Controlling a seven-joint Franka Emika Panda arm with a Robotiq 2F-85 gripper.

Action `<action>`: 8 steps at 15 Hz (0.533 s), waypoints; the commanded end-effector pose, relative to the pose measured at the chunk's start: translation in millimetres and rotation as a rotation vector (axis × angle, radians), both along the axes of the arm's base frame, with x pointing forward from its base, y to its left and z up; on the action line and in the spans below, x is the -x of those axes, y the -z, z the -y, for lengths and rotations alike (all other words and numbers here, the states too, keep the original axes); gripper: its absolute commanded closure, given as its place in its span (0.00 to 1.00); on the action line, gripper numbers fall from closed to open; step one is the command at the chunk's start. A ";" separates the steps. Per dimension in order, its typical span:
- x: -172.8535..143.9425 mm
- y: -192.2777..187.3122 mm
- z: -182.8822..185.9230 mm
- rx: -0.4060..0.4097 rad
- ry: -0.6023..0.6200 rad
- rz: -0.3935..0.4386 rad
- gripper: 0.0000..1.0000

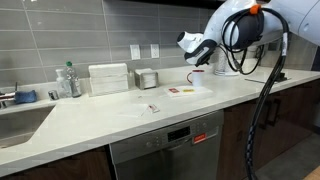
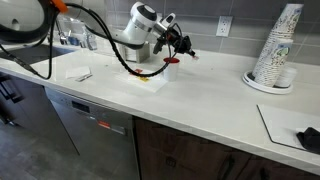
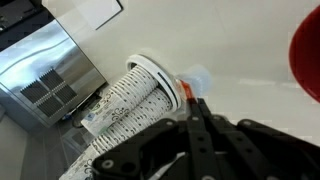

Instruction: Pick up the yogurt bottle in front of the metallic paper towel rack and put it on the right side of the white and red mug cup

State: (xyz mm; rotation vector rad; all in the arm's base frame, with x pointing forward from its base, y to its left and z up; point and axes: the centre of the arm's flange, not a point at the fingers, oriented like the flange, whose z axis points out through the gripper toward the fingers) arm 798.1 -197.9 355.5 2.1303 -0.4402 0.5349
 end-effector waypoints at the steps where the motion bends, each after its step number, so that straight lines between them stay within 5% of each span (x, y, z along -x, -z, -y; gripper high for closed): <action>1: 77.5 3.2 -4.5 -0.031 -0.009 -0.012 1.00; 2: 81.5 2.9 -3.0 -0.048 0.019 -0.019 1.00; 3: 11.9 2.2 5.8 -0.021 0.003 -0.009 0.98; 8: 25.1 -1.7 7.8 -0.040 0.023 -0.026 0.98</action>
